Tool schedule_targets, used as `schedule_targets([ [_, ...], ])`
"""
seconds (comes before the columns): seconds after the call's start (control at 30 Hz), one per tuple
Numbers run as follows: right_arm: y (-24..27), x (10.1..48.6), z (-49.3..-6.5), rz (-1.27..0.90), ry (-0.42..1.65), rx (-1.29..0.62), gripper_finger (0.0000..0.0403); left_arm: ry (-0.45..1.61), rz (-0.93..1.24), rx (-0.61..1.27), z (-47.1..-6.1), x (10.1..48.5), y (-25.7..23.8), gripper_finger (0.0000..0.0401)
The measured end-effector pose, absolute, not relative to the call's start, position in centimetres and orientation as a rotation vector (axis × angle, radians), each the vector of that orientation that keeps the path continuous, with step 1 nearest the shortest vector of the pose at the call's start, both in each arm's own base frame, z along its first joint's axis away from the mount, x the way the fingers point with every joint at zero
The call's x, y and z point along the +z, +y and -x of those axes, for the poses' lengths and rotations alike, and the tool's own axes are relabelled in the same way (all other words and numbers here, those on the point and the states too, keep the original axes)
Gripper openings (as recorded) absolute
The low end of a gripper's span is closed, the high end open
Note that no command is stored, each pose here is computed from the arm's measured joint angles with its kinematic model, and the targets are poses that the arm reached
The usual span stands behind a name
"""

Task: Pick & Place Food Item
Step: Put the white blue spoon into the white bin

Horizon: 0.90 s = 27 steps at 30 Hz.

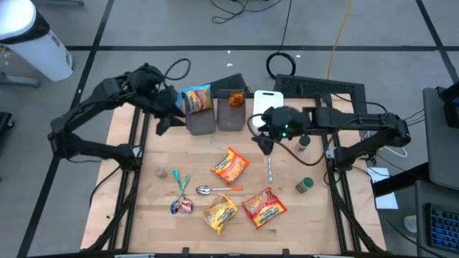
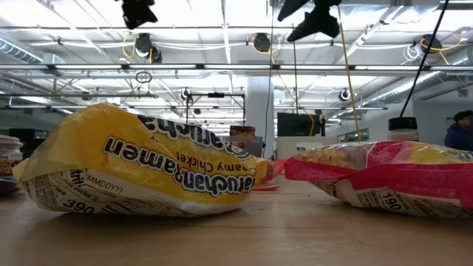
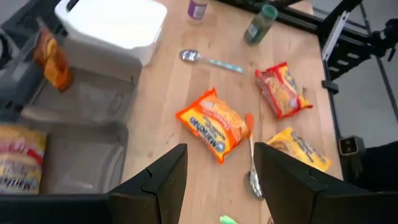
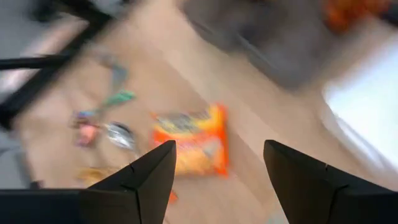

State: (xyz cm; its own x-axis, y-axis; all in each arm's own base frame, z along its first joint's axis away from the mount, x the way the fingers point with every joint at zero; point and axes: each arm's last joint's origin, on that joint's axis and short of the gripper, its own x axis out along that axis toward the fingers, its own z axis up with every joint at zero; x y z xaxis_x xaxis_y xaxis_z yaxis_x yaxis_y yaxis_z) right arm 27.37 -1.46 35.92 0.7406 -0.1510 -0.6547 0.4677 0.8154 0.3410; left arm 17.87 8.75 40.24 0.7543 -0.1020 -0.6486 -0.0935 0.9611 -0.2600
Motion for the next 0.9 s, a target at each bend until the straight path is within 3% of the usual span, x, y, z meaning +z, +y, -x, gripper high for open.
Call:
schedule_targets([
  [0.27, 0.2, 32.5, -27.8, -0.762, 0.837, -0.640, 0.0238, 0.587, 0.272, -0.091, -20.9, 38.2, 9.4, 0.0195],
  [0.67, 4.0, 29.3, -30.2, -0.903, 0.826, -0.782, 0.0206, 0.622, 0.349, -0.179, -22.6, 31.4, 8.8, 0.0195],
  [0.9, 4.7, 27.7, -29.9, -0.995, 0.767, -0.867, 0.0196, 0.607, 0.379, -0.215, -22.8, 30.3, 8.6, 0.0195],
])
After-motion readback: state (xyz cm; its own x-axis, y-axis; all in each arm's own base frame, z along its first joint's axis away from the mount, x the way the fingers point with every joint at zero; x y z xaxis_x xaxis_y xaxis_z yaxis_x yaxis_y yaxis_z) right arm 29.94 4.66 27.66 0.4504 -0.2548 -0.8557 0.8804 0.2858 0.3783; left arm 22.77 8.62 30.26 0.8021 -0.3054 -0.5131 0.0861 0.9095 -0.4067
